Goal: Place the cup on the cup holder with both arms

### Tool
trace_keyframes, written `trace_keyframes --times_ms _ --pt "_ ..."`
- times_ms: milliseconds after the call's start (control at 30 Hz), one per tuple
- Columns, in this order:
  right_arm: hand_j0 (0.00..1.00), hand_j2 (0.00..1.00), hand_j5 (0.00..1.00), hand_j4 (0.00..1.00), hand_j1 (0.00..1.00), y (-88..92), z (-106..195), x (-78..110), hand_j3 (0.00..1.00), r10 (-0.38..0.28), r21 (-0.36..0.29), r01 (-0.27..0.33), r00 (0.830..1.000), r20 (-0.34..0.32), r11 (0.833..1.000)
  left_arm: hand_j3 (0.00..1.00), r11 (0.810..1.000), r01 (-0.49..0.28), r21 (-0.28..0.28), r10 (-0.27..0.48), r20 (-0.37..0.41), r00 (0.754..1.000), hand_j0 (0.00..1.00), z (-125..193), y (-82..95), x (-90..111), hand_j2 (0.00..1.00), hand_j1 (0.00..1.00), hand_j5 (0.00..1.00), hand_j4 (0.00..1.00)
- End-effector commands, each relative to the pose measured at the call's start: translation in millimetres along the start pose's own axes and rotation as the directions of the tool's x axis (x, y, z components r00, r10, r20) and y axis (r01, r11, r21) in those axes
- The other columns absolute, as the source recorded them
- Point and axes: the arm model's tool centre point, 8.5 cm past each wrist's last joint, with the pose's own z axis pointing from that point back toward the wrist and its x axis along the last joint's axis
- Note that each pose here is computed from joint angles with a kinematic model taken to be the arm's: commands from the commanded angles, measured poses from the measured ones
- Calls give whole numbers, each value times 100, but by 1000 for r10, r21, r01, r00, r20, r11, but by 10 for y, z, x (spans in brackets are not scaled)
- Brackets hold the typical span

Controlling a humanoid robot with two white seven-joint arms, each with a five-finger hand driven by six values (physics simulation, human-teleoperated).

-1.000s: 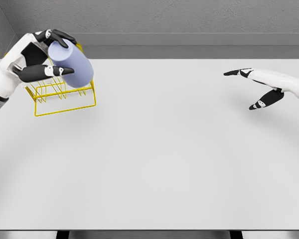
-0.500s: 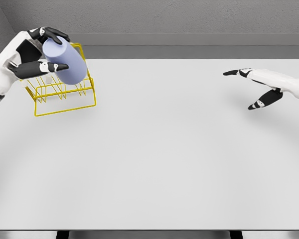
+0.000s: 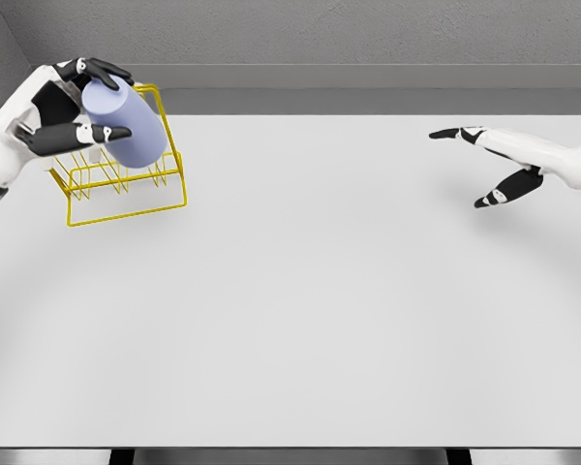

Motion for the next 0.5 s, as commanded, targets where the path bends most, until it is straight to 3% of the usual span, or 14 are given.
trace_keyframes --times_ms 0,267,367,467 --pt "100 100 100 100 100 -8 1 2 100 -6 -6 6 1000 2 1000 42 1000 -6 3 6 1 1000 42 5 7 -1 42 42 42 42" --pt "100 100 100 100 100 24 -11 1 100 -11 -2 11 1000 3 1000 45 1000 -9 11 9 -7 1000 45 17 32 -27 45 45 45 45" --pt "100 100 100 100 100 20 -9 1 100 -11 -3 11 1000 3 1000 77 1000 -4 9 4 -2 1000 77 12 27 -15 77 77 77 77" --pt "100 100 100 100 100 20 -9 1 100 -11 -3 11 1000 3 1000 99 1000 0 8 0 -4 1000 99 12 26 -17 99 99 99 99"
